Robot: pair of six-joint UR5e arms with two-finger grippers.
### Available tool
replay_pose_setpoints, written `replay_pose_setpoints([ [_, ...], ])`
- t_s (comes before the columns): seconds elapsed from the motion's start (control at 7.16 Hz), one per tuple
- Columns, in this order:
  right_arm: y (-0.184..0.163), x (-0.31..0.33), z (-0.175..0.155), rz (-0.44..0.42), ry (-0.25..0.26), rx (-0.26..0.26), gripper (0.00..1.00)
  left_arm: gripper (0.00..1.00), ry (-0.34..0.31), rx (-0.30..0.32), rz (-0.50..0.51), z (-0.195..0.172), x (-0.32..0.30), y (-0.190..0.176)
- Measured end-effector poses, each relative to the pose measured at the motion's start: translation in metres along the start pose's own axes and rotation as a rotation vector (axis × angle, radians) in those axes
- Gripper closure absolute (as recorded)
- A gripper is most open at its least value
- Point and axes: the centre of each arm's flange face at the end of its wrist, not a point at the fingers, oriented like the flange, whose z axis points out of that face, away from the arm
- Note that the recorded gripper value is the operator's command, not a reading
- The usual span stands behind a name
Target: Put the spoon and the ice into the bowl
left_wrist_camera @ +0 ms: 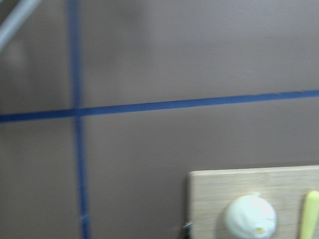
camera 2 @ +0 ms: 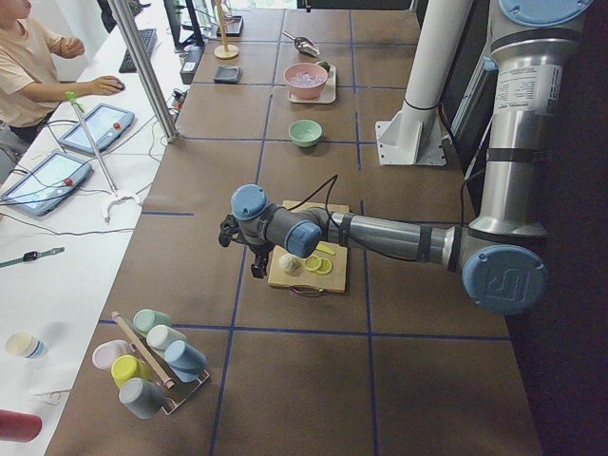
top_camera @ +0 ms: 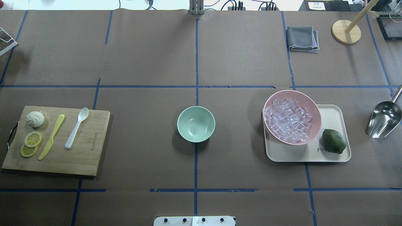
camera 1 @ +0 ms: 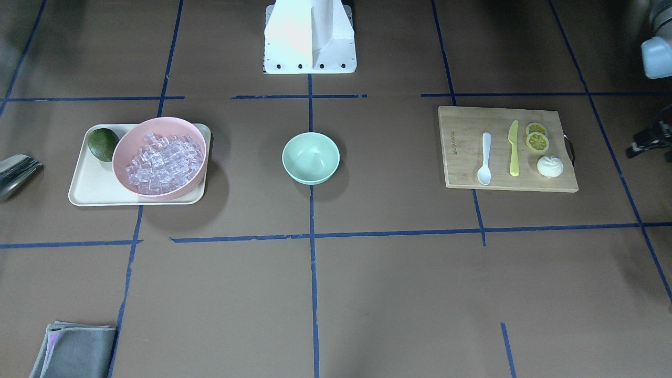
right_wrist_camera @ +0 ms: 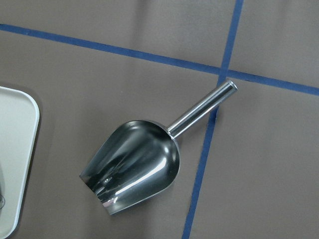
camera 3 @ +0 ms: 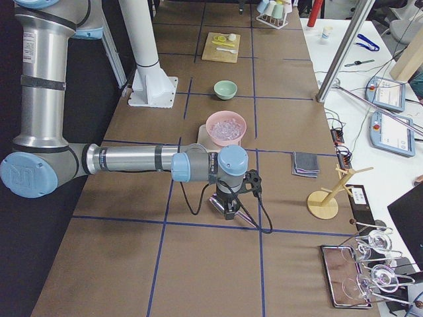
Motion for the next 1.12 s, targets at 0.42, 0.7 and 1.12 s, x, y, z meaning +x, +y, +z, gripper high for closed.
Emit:
replay_pose_setpoints([
  [0.42,-0.003,-0.007,0.004,-0.030,-0.005,0.007,0.00,0.06,0.011,0.025,0.097,0.060,0.117,-0.017],
  [0.7,-0.004,-0.009,0.007,-0.035,-0.007,0.001,0.00,0.09,0.000,0.027,0.176,0.079,0.158,-0.006],
  [1.12,-0.003,-0.009,0.010,-0.035,-0.009,-0.007,0.00,0.14,-0.023,0.010,0.206,0.092,0.166,0.018],
])
